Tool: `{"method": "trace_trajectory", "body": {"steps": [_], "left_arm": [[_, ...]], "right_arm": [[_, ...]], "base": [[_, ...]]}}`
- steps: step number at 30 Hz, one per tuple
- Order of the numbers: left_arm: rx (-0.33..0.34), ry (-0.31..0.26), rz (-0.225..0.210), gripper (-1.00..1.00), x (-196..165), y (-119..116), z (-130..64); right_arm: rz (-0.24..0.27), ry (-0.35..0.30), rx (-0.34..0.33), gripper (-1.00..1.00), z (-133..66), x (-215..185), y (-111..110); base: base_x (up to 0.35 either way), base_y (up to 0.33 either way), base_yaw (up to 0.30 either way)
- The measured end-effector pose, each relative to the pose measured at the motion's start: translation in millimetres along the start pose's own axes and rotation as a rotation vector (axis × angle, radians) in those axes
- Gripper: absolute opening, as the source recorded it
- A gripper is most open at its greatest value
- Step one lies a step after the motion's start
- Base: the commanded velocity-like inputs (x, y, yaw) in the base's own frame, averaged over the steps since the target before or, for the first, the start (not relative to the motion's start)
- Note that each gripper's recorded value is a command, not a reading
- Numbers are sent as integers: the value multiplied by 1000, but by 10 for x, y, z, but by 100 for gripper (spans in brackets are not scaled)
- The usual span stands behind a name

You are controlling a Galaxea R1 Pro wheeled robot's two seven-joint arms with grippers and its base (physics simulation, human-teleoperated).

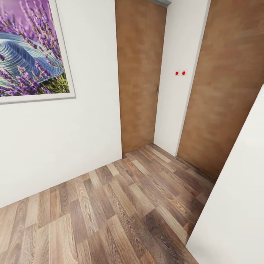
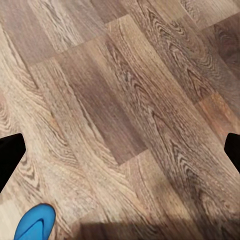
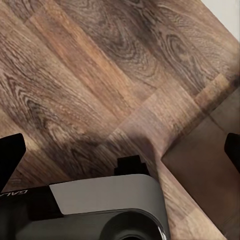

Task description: In the bedroom, move the book from the bed onto either nightstand, and place the two sandals side by side next to the bed.

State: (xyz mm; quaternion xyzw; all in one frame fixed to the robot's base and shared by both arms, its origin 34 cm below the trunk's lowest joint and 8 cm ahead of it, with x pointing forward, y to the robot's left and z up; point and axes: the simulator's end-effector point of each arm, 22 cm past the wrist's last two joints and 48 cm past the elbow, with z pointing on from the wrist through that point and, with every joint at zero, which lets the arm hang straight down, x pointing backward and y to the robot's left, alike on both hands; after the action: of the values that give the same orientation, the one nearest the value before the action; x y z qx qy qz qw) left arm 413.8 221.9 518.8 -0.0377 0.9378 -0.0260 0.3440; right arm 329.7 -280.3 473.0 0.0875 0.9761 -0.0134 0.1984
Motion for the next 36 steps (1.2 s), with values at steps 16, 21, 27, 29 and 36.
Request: {"method": "trace_trajectory", "body": {"steps": [16,21,27,29,36], "left_arm": [[0,-1,0,100,-1,3,-3],[0,0,0,100,-1,-1,-3],[0,0,0,100,-1,3,-3],[0,0,0,100,-1,3,-3],[0,0,0,100,-1,2,-3]], "right_arm": [[-3,0,-1,100,-3,1,4],[-3,-1,-1,100,-3,0,5],[-4,0,-1,100,-3,1,3],[-3,0,0,100,-3,1,1],[-3,0,-1,100,-3,2,4]], "base": [[220,0,-20],[326,0,0],[327,0,0],[327,0,0],[327,0,0]]}}
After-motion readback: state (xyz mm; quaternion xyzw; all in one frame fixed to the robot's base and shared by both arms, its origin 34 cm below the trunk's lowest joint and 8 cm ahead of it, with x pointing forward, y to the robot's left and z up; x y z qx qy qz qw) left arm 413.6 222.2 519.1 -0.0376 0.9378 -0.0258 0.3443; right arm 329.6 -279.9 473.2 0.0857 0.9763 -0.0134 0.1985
